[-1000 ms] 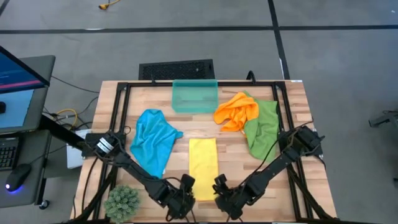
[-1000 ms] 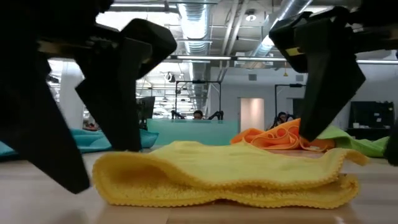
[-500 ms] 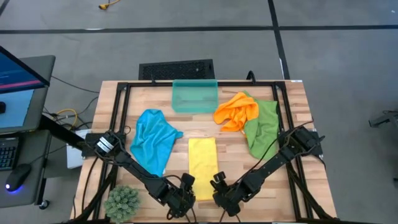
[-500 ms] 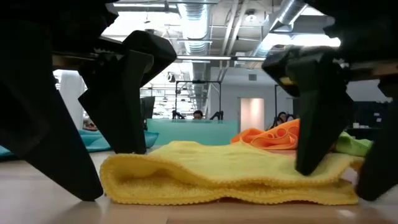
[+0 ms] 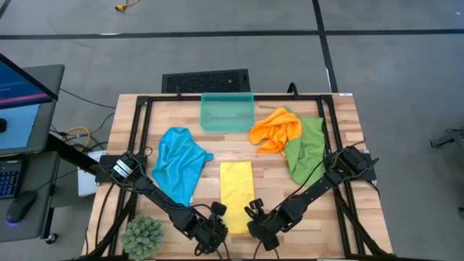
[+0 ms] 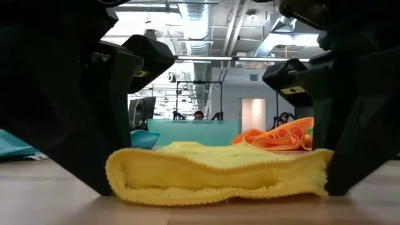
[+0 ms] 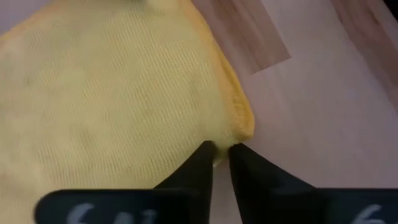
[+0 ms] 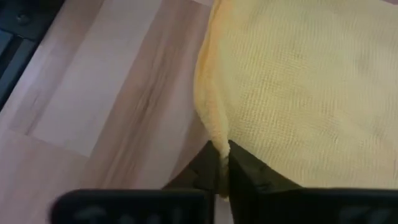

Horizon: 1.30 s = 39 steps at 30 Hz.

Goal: Roll microfiber towels into tight, uniform cylinder then place into a basket
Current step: Fold the yellow microfiber towel

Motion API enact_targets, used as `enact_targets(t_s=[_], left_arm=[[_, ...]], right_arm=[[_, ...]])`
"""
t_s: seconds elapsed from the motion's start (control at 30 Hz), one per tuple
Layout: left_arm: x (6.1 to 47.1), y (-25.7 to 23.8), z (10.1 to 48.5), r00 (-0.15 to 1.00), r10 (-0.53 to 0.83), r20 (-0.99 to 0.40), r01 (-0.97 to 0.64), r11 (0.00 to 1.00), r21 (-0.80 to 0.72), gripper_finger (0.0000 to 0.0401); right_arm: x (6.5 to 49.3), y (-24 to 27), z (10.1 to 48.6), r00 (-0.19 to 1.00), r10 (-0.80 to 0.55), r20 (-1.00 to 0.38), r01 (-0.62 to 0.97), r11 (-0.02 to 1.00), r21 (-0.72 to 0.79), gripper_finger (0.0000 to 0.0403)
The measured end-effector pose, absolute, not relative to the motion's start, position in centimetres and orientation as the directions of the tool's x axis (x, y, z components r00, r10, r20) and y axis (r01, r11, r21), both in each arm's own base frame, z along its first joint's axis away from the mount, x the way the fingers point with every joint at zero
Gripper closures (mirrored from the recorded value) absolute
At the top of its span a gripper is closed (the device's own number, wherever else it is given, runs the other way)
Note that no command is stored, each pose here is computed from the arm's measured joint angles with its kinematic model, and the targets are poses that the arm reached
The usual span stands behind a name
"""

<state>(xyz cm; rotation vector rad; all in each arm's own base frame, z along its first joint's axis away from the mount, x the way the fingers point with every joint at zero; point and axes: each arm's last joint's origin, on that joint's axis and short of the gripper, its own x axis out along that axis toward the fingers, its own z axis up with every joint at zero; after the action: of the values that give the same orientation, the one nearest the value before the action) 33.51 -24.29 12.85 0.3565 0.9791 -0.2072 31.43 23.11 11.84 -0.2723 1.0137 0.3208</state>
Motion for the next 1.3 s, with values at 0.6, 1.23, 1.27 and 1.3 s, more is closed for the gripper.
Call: enact_targets(t_s=[0.6,1.23,1.27,1.3], left_arm=[[33.3,-24.7,15.1,0.582,-0.06,-0.811,0.275,0.953,0.127,0.0401],[31.6,-26.2,20.2,0.628,0.144,-0.765,0.039,0.976,0.215,0.0401],[31.7,-25.9,20.6,0.627,0.18,-0.758,0.012,0.971,0.24,0.0401],[32.0,-25.6,20.9,0.63,0.206,-0.749,-0.019,0.968,0.25,0.0401]], right_arm=[[31.0,25.3,14.3,0.512,0.165,-0.843,-0.371,0.928,-0.044,0.0388],[29.9,28.1,20.3,0.595,0.017,-0.804,-0.224,0.964,-0.146,0.0396],[29.9,27.8,20.3,0.587,-0.008,-0.81,-0.204,0.966,-0.158,0.0394],[30.0,27.5,20.1,0.572,-0.027,-0.819,-0.183,0.97,-0.16,0.0392]])
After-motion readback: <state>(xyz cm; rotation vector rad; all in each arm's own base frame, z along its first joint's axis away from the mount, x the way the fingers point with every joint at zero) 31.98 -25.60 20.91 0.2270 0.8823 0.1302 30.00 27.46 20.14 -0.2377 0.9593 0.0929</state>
